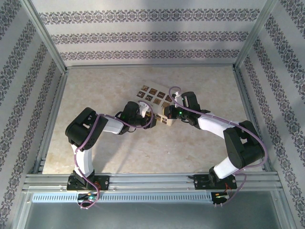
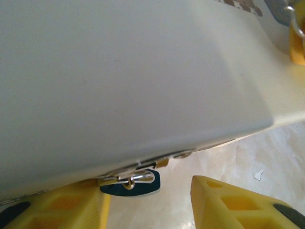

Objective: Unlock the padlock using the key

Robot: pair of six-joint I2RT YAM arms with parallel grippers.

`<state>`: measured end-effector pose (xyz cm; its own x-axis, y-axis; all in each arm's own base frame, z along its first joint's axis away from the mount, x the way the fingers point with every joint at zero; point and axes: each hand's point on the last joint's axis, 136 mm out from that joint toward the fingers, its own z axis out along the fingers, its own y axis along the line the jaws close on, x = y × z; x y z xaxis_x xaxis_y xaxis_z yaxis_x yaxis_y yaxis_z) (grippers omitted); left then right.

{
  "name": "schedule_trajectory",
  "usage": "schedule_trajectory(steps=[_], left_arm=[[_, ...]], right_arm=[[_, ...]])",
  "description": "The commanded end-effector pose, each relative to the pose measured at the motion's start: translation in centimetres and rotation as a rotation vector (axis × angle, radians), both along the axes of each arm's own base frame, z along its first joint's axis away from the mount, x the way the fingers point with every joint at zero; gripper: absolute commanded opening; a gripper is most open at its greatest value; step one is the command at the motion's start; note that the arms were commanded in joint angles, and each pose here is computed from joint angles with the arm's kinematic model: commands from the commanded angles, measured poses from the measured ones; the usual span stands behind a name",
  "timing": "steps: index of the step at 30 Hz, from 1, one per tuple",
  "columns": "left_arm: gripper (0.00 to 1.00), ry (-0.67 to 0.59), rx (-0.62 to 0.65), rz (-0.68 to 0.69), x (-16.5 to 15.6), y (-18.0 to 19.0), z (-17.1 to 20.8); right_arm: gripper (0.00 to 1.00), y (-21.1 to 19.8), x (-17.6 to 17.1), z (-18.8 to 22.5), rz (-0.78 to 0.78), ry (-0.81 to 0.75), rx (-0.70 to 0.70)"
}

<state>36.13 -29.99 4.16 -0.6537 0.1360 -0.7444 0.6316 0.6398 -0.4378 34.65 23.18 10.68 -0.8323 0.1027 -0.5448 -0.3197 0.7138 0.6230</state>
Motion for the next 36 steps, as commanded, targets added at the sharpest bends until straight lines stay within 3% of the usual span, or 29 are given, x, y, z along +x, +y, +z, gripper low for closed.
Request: schedule_trajectory(steps=[1, 36], left_arm=[[0.47, -0.033, -0.026, 0.014, 0.7, -0.8, 1.0], [0.36, 0.039, -0.136, 0.138, 2.6, -1.2, 2.1]], right_arm=[[0.00, 0.2, -0.7, -1.3, 0.017, 0.036, -0.038], [0.00, 0.8, -1.0, -2.6, 0.021, 0.074, -0.046]])
